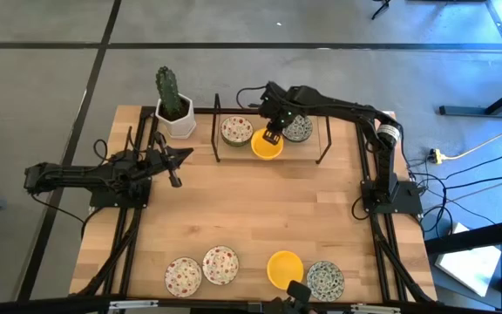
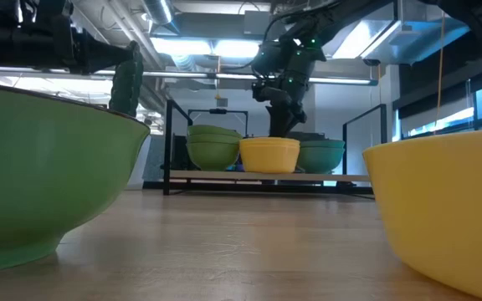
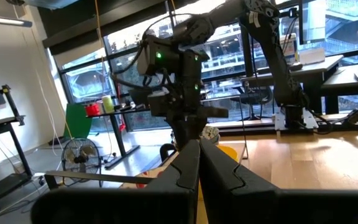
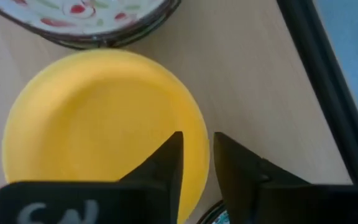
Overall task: Pick & Place Mini bowls
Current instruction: Stack the white blue patterned bowl on top of the white blue patterned bowl on the shelf
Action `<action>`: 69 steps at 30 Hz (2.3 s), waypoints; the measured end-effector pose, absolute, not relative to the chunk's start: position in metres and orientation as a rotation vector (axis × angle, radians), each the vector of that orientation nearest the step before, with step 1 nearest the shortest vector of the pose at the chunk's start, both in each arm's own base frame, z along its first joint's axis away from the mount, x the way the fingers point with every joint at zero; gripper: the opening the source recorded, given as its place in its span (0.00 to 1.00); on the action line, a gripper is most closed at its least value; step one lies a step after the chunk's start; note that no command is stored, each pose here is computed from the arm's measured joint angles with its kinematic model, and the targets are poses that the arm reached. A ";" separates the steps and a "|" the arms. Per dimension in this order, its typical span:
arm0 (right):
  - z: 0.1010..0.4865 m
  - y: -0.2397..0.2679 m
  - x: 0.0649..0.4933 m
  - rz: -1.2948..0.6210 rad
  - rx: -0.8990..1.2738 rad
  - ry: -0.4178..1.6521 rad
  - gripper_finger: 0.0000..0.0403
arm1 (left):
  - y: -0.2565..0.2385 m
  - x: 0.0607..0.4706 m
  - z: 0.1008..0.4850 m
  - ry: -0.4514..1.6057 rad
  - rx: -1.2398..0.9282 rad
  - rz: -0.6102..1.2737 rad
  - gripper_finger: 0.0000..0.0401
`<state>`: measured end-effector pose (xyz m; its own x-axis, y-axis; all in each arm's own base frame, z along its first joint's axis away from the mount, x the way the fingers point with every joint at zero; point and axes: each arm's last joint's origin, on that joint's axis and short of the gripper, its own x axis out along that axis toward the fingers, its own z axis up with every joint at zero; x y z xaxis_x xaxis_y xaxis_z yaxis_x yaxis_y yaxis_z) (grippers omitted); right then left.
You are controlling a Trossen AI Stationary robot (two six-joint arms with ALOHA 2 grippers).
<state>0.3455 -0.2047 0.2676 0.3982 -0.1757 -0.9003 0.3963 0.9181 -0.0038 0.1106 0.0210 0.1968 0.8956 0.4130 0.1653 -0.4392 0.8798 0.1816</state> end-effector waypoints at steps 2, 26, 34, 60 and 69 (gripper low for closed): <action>0.273 -0.205 0.346 -0.368 0.222 1.095 0.25 | 0.021 0.111 0.197 -0.120 0.218 0.445 0.01; 0.387 -0.003 0.353 0.237 -0.153 0.647 0.06 | 0.021 0.111 0.194 -0.089 0.237 0.442 0.01; 0.394 0.077 0.271 0.397 -0.262 0.476 0.03 | 0.021 0.111 0.193 -0.083 0.234 0.441 0.01; 0.248 0.044 0.157 0.217 -0.199 -0.086 0.01 | 0.021 0.111 0.194 -0.092 0.226 0.445 0.01; 0.241 0.037 0.157 0.178 -0.193 -0.055 0.05 | 0.021 0.111 0.194 -0.091 0.226 0.444 0.01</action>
